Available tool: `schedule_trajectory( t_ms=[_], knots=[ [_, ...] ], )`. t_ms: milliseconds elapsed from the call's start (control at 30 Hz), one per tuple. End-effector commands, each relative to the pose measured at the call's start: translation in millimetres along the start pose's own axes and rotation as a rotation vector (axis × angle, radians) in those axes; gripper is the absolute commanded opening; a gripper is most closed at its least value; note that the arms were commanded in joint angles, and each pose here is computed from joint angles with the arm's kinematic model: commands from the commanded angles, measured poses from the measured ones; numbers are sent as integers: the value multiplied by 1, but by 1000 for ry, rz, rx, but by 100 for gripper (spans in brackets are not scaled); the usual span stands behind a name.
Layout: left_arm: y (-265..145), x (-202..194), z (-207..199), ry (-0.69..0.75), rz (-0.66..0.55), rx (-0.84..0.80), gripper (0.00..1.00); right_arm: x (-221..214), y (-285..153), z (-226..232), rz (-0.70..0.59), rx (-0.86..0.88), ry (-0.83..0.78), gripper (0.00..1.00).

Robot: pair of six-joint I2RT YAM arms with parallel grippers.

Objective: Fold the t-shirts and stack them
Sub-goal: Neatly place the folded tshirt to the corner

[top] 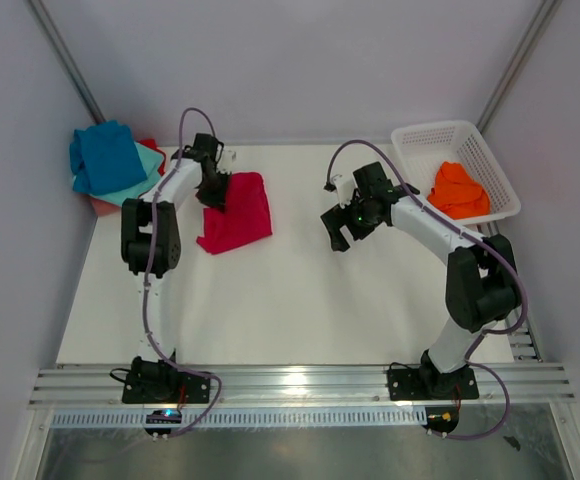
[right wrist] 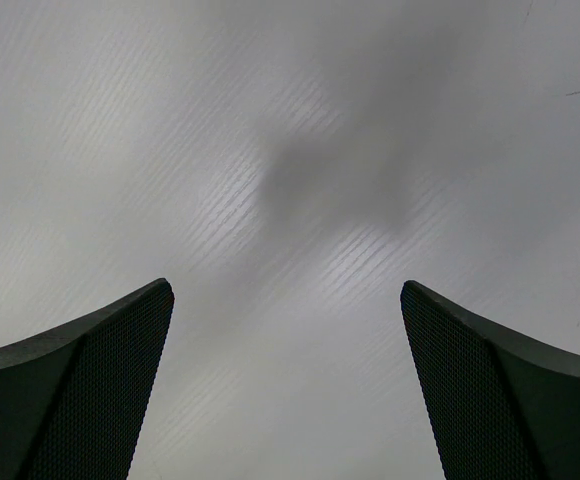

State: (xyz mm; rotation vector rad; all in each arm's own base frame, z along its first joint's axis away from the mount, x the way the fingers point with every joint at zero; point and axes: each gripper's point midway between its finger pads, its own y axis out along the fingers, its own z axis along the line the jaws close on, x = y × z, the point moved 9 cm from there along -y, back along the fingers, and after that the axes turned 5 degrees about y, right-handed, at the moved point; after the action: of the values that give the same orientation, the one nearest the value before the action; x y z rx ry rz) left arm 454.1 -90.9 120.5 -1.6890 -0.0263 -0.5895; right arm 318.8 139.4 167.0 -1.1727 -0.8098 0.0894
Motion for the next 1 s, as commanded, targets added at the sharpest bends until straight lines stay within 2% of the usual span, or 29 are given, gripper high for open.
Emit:
schedule_trajectory(
  t_ms=[0, 100, 400, 967],
  knots=[
    [-34, 13, 26, 71, -50, 169, 0, 9, -17, 4, -62, -12, -21, 99],
    [-33, 13, 41, 80, -42, 227, 0, 9, -18, 4, -63, -12, -21, 99],
    [-35, 20, 62, 57, -63, 261, 0, 8, -20, 5, -67, -11, -21, 99],
    [-47, 31, 109, 117, -79, 534, 0, 9, -26, 7, -82, -6, -23, 99]
  ],
)
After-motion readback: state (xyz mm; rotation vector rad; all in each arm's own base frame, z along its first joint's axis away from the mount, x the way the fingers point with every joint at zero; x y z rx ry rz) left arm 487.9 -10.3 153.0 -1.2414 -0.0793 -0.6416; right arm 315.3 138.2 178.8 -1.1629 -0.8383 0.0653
